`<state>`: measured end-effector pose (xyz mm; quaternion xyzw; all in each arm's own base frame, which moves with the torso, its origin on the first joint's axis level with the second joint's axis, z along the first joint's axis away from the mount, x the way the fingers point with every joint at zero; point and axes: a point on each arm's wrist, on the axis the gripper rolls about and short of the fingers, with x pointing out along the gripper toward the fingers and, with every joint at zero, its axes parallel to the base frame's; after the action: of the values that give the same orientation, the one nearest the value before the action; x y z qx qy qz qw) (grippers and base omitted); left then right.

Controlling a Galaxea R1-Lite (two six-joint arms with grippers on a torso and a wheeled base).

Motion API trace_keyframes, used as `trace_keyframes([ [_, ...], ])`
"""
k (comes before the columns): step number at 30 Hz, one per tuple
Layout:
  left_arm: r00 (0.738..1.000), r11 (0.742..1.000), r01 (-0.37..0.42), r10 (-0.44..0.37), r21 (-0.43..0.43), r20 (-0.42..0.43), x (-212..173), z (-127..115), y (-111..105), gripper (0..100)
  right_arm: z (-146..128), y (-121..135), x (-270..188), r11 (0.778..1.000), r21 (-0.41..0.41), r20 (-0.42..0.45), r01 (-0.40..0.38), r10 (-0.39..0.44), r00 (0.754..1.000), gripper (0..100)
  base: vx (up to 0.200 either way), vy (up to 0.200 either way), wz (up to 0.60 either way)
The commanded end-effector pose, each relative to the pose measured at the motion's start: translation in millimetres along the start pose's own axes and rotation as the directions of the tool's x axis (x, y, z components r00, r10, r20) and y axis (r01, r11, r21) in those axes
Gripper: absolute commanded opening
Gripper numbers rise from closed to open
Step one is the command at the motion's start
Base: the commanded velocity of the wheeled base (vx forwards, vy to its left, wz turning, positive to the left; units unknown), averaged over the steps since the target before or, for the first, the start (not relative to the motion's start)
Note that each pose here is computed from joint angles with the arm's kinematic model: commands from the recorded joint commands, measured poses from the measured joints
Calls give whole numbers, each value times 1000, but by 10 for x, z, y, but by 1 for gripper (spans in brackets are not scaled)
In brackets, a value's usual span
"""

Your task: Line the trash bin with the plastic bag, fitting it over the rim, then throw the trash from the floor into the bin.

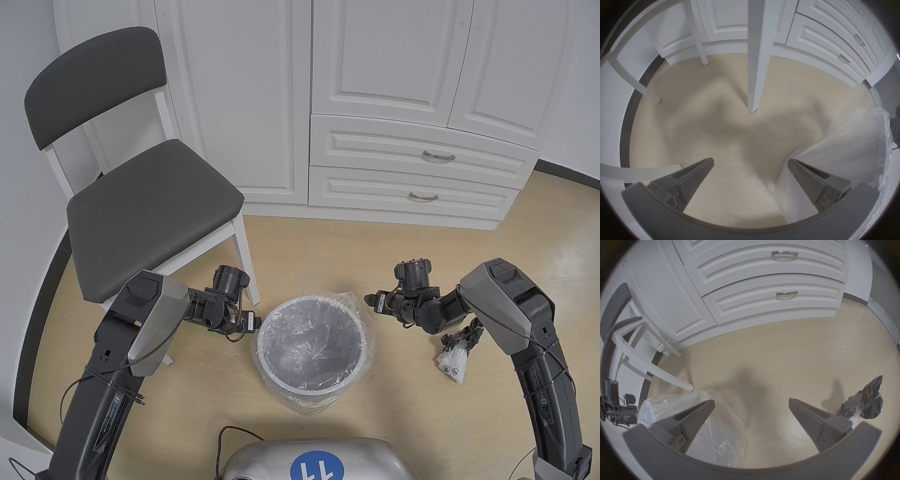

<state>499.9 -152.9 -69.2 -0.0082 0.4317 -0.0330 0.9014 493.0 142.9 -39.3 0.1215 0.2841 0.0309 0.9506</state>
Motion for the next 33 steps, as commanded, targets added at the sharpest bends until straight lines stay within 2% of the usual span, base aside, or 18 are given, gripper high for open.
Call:
trace_keyframes([
  [1, 1000, 1000, -8, 9, -18, 8, 1, 8, 8, 100, -56, 4, 20, 1000, -4, -11, 1, -1, 1000, 100, 0, 0, 0],
  [6, 998, 998, 3, 1, -70, 62, -322, 282, 92, 100, -60, 9, 7, 1000, -10, -14, 1, -1, 1000, 100, 0, 0, 0],
  [18, 998, 999, 31, -30, -20, 55, -924, 368, 97, 100, -170, 13, -5, 999, -51, -48, 10, -13, 999, 100, 0, 0, 0],
  [23, 997, 998, 64, -65, 20, 37, -1141, 306, -40, 100, -183, 9, 2, 998, -54, -51, 11, -14, 999, 100, 0, 0, 0],
  [26, 996, 993, 93, -93, 68, 0, -1276, 149, -256, 100, -189, 15, 1, 998, -55, -51, 10, -13, 999, 100, 0, 0, 0],
  [33, 990, 982, 139, -140, 127, 1, -1236, -78, -568, 100, -224, 34, -6, 998, -61, -60, 7, -11, 998, 100, 0, 0, 0],
])
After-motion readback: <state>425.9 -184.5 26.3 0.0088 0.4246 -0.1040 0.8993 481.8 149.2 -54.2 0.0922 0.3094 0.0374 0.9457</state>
